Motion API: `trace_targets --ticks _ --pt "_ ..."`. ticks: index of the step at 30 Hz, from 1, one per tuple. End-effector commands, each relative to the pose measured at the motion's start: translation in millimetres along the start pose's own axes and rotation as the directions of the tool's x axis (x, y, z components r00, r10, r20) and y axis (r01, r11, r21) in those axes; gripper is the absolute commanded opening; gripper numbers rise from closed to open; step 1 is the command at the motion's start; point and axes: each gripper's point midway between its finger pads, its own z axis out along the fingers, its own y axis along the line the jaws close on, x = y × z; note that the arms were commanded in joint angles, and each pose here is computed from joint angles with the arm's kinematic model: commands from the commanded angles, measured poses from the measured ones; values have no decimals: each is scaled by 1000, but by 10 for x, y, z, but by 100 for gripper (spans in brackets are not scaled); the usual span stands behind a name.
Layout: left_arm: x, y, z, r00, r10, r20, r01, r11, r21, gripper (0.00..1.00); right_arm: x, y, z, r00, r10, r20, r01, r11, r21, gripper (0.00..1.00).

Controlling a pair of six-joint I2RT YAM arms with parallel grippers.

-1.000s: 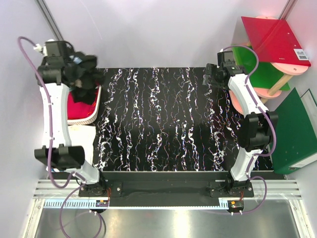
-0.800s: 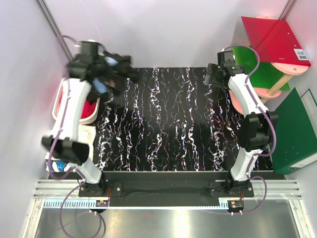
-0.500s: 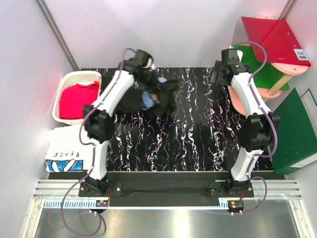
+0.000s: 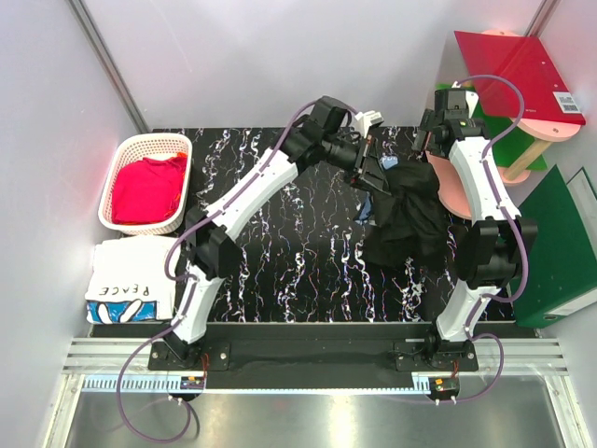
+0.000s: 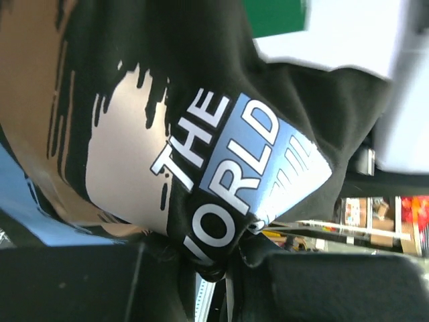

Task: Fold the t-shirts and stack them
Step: Move the tshirt to the center of the board

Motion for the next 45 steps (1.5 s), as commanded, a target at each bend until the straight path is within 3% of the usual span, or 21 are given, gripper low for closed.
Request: trace_targets --ticks 1,2,5,6,8,10,11,13,15,17,18,21,22,25,29,33,35,39,45 --pt "-150 -700 -639 974 157 165 -178 976 122 0 -269 -202 -242 995 44 87 -48 998 45 100" --pt "-238 -639 -701 961 166 220 -194 975 112 0 -250 -196 -233 996 41 82 -45 998 46 100" --pt "-216 -71 -1034 954 19 299 -30 999 35 0 -231 -180 -227 996 46 76 -49 998 37 100" --pt "-131 345 -1051 951 -69 300 75 997 -9 0 -211 -175 -220 996 49 69 -52 998 33 100" --pt "-4 978 -1322 909 -208 362 259 961 -97 0 -183 -154 -203 997 53 60 -55 998 24 100" --pt "53 1395 -1635 865 -242 439 343 925 -166 0 -149 -119 -187 997 61 47 -62 998 9 100" --pt "237 1689 -1753 823 -304 480 457 855 -244 0 -128 -113 -175 997 63 39 -63 998 5 100" --pt "383 2038 -2059 770 -327 548 555 766 -324 0 -97 -58 -173 997 69 26 -69 997 -24 100" --pt "627 2376 -2317 698 -382 606 678 627 -385 0 -53 33 -178 998 63 4 -62 995 -73 100" --pt "803 2551 -2499 669 -387 634 727 519 -449 30 -1 116 -194 998 56 -20 -58 991 -122 100" --pt "844 2601 -2615 652 -379 656 745 478 -465 55 73 235 -210 997 60 -54 -69 981 -184 100" --pt "860 2581 -2897 635 -298 713 763 391 -515 95 285 453 -279 989 55 -141 -97 946 -308 100" --pt "841 2548 -2946 633 -277 723 763 384 -520 99 356 490 -294 985 51 -164 -103 939 -328 100" --pt "658 2376 -3093 633 -185 751 743 415 -525 99 652 683 -369 967 8 -253 -117 900 -420 100" --pt "489 2230 -3147 677 -107 728 685 454 -571 99 1027 858 -510 941 -94 -324 -78 874 -480 100" --pt "509 2220 -3123 715 -89 694 653 441 -616 99 1325 1235 -819 911 -300 -283 102 829 -550 100" --pt "520 2223 -3104 726 -89 682 642 441 -627 99 1404 1366 -916 895 -341 -287 125 810 -574 100" --pt "555 2249 -2946 796 -87 599 568 450 -689 99 1544 1605 -1067 874 -396 -282 152 773 -616 97" --pt "726 2441 -2677 905 -130 405 422 381 -823 99 1911 1904 -1237 801 -507 -320 181 714 -677 94"
